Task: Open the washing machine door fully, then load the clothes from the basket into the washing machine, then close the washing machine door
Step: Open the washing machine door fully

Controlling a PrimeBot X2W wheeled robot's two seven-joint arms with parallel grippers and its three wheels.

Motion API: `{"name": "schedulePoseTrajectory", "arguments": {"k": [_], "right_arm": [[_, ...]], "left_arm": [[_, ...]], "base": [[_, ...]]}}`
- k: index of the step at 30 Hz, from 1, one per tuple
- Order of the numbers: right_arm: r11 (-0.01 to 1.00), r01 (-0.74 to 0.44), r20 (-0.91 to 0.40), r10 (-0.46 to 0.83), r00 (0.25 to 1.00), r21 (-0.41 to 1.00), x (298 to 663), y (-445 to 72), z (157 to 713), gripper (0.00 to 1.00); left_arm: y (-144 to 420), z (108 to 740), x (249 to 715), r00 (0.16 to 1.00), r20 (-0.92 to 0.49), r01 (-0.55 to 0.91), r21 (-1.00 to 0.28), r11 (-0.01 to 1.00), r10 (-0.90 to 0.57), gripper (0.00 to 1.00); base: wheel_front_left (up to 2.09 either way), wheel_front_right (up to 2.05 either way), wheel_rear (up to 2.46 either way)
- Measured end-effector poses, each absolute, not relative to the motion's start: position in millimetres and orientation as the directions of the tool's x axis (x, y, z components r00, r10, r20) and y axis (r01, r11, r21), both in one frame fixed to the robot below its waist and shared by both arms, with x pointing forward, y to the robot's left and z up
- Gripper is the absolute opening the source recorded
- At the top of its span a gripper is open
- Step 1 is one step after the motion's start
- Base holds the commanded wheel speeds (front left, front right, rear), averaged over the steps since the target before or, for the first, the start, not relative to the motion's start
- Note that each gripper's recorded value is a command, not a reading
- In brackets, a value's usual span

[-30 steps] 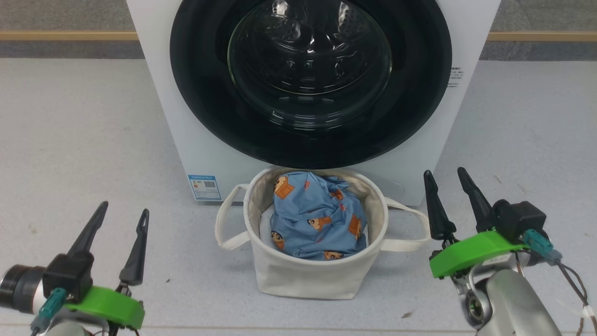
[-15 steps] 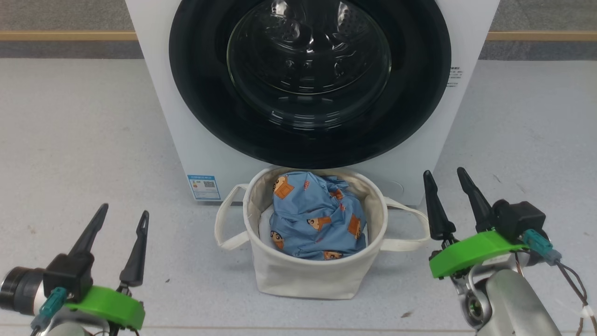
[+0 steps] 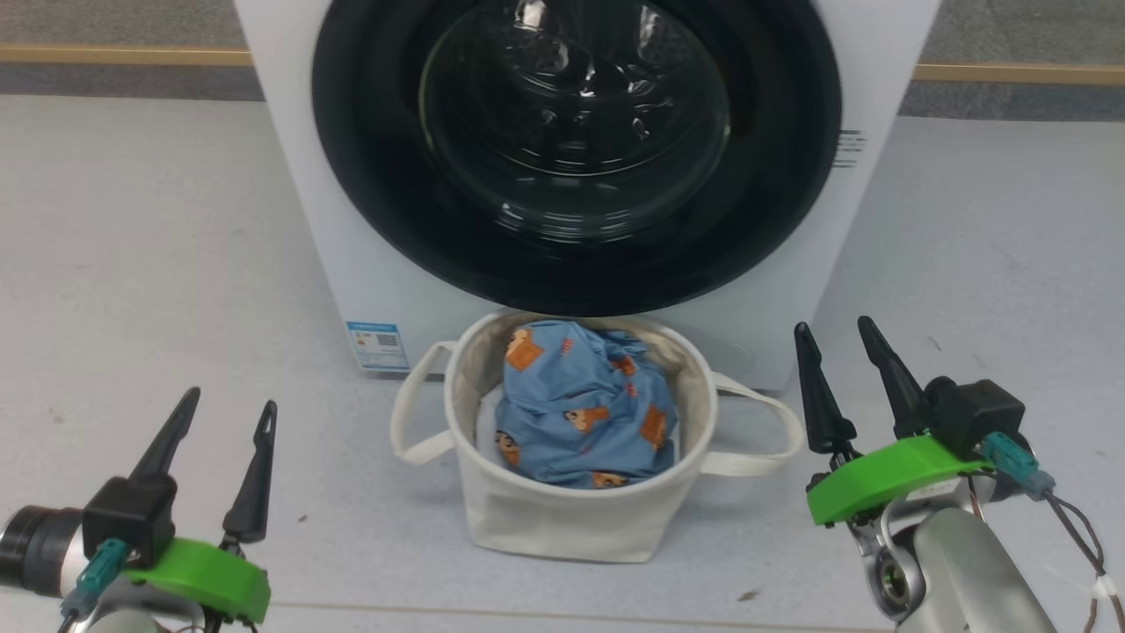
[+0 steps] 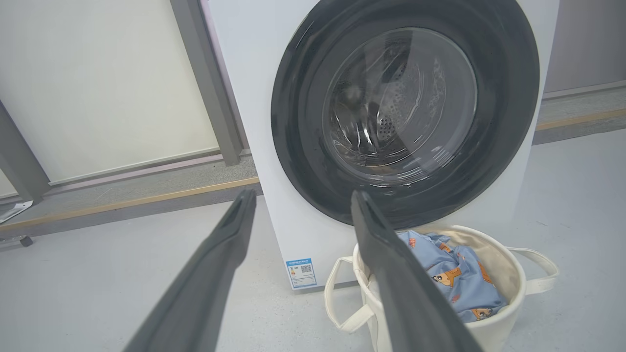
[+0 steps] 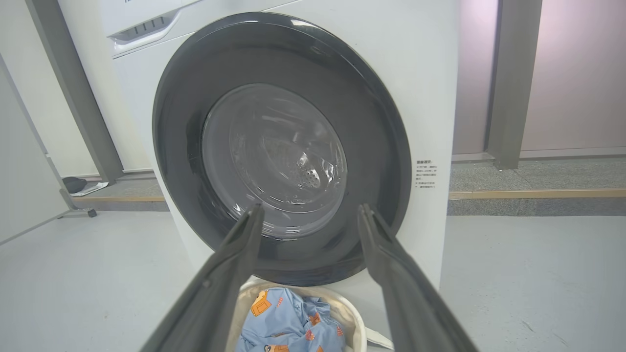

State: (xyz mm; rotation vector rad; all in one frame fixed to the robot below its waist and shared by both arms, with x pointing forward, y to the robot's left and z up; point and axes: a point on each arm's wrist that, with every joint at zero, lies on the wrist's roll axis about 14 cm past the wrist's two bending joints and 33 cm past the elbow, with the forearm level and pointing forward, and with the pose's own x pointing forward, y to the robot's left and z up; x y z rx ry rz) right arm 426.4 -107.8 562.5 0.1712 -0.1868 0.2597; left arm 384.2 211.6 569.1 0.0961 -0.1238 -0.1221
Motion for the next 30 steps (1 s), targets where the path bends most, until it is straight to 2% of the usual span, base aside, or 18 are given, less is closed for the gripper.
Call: {"name": "schedulePoseTrajectory", "arguments": {"k": [24,30], "right_arm": [[0.954,-0.262,0.193,0.232,0.953,0.147,428.2,-110.4,557.8,1.00],[0.957,-0.255,0.194,0.226,0.955,0.142,428.1,-114.5,558.4,1.00]], "left_arm": [[207.5,563.3,386.1,0.986,0.100,0.124,0.100,0.987,-0.134,1.00],[203.1,566.5,386.7,0.984,0.119,0.132,0.032,0.991,-0.135,1.00]], "base": [[1.23,1.23,-2.46],[0.98,0.98,-1.95]]}}
